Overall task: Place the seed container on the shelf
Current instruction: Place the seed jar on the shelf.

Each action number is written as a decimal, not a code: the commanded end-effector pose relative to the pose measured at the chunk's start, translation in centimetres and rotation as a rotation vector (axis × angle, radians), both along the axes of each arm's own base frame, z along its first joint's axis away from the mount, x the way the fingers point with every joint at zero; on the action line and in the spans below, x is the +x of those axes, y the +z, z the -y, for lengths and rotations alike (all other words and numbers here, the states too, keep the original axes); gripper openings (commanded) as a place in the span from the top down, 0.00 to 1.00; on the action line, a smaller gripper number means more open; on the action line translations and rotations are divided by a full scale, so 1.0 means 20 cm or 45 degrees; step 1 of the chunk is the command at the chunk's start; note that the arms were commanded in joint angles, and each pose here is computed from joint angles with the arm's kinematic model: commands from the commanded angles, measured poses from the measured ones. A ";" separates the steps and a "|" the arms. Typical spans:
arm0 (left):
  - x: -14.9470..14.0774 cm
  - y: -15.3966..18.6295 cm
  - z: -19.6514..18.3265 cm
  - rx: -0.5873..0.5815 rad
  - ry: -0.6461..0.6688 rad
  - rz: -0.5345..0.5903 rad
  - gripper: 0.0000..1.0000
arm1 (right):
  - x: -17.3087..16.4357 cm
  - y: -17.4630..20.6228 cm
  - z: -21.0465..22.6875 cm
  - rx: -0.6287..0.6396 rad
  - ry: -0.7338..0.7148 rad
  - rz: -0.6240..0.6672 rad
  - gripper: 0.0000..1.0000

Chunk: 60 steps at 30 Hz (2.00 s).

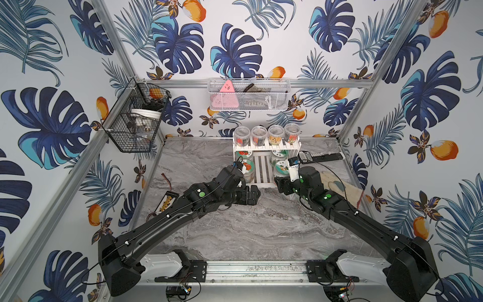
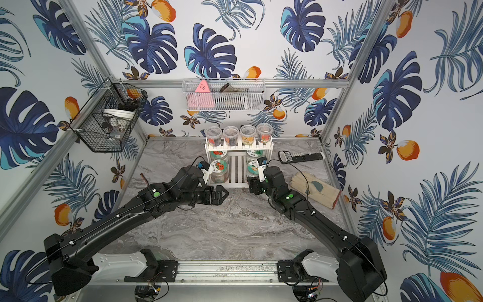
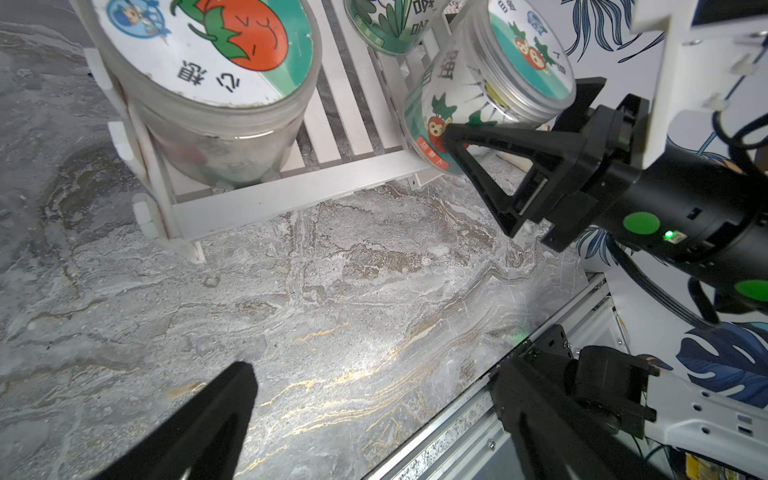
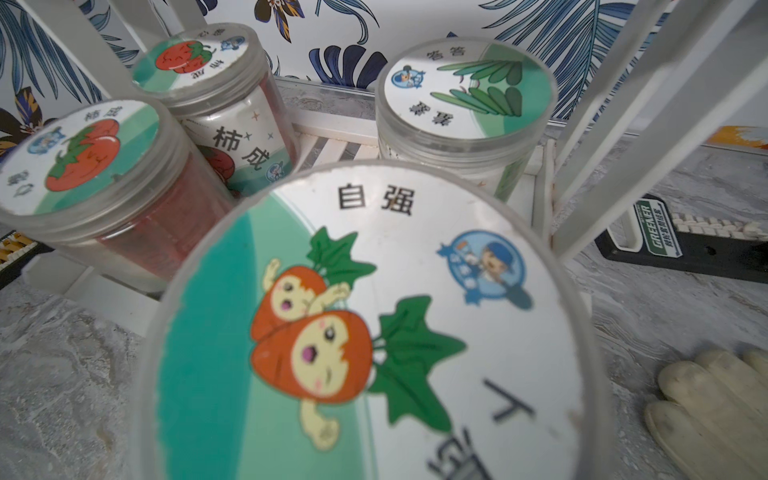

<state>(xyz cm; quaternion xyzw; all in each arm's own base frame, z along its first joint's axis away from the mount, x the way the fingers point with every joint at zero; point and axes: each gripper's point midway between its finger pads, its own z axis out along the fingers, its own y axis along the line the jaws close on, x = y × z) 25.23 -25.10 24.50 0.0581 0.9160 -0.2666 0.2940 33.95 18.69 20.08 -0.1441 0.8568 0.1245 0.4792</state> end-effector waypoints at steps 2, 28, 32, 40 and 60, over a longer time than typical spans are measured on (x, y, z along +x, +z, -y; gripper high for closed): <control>0.01 0.03 0.02 -0.021 -0.006 0.019 0.01 | 0.03 0.00 0.00 -0.043 0.008 -0.011 0.19; 0.02 0.01 0.02 0.009 -0.005 0.004 0.01 | 0.10 -0.03 0.03 -0.100 -0.064 0.000 0.08; 0.02 0.00 0.02 0.006 -0.009 -0.003 0.01 | 0.05 0.00 0.03 -0.071 -0.035 -0.003 0.08; 0.03 -0.01 0.03 0.014 -0.013 -0.006 0.01 | -0.01 -0.03 0.09 -0.050 -0.079 -0.043 0.18; 0.01 -0.02 0.00 0.033 -0.002 -0.009 0.01 | 0.09 0.01 0.07 -0.081 -0.078 0.074 0.31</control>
